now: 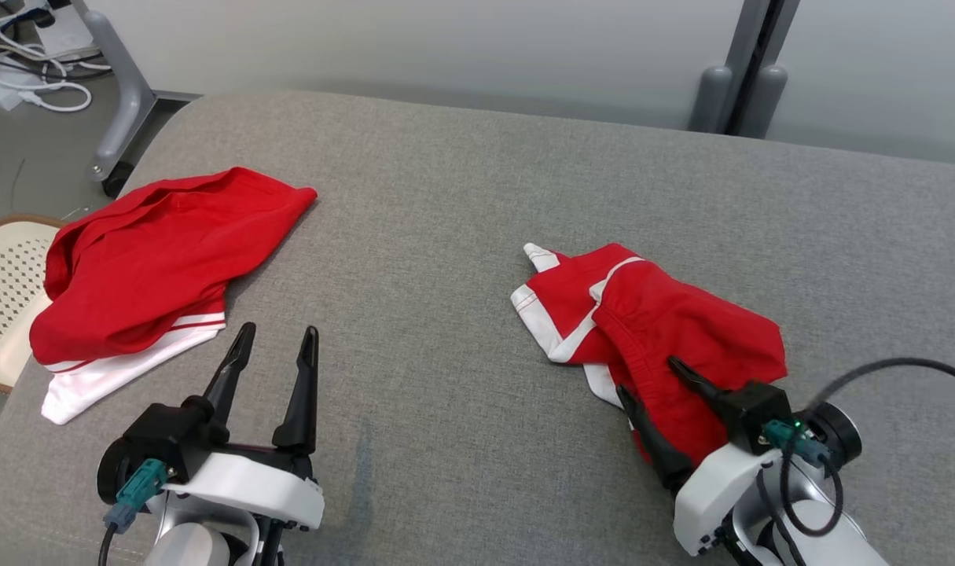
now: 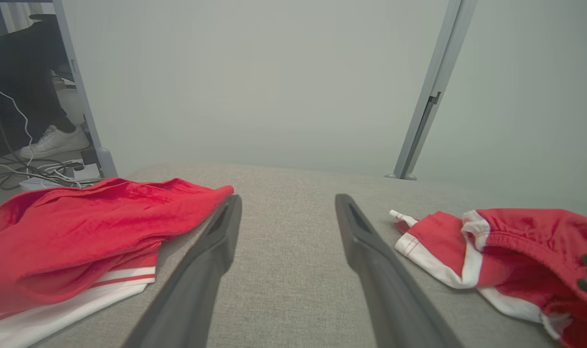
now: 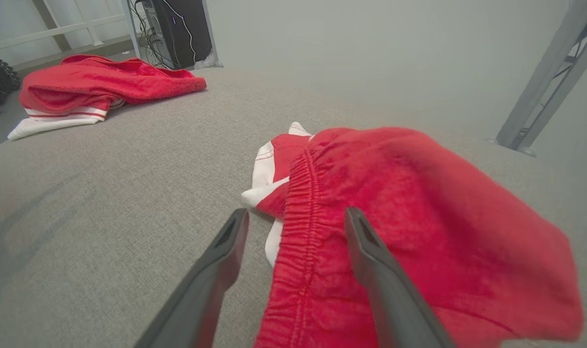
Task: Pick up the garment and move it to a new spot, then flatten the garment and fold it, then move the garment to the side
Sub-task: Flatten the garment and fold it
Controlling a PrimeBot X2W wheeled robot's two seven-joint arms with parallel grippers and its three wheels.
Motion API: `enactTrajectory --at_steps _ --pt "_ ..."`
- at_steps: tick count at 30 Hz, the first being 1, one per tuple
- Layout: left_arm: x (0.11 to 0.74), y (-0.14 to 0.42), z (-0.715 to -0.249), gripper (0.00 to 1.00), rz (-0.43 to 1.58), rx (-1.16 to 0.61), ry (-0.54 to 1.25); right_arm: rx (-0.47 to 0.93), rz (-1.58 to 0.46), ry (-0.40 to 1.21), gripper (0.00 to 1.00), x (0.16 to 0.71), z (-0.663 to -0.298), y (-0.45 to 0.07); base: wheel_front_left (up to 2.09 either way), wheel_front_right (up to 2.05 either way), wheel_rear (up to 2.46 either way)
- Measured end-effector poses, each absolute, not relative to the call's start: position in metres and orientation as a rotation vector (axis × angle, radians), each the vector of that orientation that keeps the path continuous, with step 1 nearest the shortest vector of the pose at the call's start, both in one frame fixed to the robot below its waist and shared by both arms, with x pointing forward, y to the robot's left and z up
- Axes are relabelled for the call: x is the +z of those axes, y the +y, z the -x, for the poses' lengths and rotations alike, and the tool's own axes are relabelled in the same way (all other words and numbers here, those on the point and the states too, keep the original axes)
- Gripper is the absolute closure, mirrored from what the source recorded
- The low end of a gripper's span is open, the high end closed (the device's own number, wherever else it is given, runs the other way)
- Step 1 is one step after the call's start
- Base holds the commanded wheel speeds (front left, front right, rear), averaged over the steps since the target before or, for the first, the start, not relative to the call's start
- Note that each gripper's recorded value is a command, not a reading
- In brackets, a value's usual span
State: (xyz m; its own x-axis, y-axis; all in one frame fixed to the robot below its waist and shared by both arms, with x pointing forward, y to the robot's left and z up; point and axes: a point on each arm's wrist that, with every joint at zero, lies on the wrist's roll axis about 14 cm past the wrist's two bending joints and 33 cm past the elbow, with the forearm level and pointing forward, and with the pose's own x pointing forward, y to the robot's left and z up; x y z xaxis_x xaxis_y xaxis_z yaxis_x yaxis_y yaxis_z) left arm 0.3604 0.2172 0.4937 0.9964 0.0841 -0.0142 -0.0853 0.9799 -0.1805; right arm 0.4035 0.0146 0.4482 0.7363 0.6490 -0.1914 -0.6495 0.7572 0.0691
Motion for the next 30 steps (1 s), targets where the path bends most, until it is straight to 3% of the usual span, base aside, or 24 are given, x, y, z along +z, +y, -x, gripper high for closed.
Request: enactTrajectory --at_steps 7,8,9,10,11,16,30 --pt "0.488 0.220 -0.365 0.00 0.188 0.101 0.014 0.753 0.131 0.356 0.00 0.415 -0.409 0.014 0.00 0.00 0.00" --pt "0.487 0.219 -0.366 0.00 0.188 0.098 0.017 0.753 0.160 0.389 0.11 0.409 -0.410 0.012 0.00 0.00 0.00" --pt "0.485 0.219 -0.366 0.00 0.189 0.097 0.021 0.751 0.178 0.410 0.64 0.405 -0.409 0.009 0.00 0.00 0.00" --pt "0.485 0.218 -0.367 0.00 0.190 0.096 0.023 0.747 0.185 0.425 0.70 0.402 -0.409 0.007 0.00 0.00 0.00" --pt "0.484 0.218 -0.367 0.00 0.191 0.095 0.023 0.741 0.188 0.432 1.00 0.401 -0.410 0.005 0.00 0.00 0.00" --pt "0.487 0.217 -0.372 0.00 0.186 0.089 0.013 0.711 0.170 0.392 1.00 0.413 -0.420 0.000 0.00 0.00 0.00" --pt "0.489 0.207 -0.379 0.00 0.183 0.054 0.003 0.766 -0.041 0.006 1.00 0.520 -0.419 0.038 0.00 0.00 0.00"
